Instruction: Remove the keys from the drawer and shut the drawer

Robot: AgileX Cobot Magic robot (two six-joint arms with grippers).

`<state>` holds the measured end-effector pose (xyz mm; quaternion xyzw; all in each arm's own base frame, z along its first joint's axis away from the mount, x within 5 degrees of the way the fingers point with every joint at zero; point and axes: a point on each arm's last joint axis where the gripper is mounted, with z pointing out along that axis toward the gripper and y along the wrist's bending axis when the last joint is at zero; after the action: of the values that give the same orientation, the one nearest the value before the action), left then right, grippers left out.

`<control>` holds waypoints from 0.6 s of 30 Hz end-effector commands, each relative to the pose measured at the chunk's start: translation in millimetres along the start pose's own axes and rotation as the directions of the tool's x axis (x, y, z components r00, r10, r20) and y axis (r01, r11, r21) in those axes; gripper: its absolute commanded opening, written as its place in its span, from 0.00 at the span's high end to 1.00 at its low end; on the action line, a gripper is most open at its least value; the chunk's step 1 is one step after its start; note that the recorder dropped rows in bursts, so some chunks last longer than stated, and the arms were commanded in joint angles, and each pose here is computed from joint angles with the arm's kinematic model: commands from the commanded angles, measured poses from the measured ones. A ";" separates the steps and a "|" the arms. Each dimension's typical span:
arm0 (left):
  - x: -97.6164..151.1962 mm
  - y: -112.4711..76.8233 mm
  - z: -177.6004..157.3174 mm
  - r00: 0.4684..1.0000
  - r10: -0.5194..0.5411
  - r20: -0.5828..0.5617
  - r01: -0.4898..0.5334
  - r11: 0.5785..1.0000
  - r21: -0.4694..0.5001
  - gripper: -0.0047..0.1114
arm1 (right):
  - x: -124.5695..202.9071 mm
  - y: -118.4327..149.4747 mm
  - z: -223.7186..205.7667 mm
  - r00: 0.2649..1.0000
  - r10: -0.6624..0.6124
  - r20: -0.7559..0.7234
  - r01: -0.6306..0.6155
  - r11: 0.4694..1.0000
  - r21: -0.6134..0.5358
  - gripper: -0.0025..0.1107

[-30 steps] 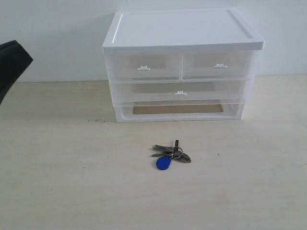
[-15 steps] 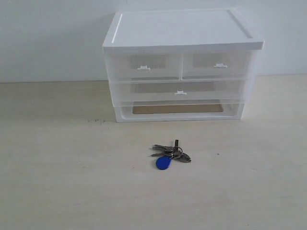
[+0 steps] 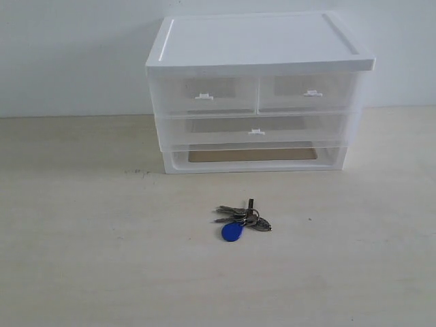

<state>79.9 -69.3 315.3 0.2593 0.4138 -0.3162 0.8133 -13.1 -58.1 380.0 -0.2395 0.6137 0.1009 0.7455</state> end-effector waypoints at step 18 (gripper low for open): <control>1.1 -0.2 -1.1 1.000 -0.006 -0.011 0.006 1.000 -0.005 0.92 | 3.3 -1.6 -1.6 0.999 0.026 -0.040 -0.025 1.000 0.011 0.98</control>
<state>80.4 -69.5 314.6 0.2607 0.4176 -0.3137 0.8120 -12.1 -58.9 376.1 -0.2323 0.6337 0.1043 0.7305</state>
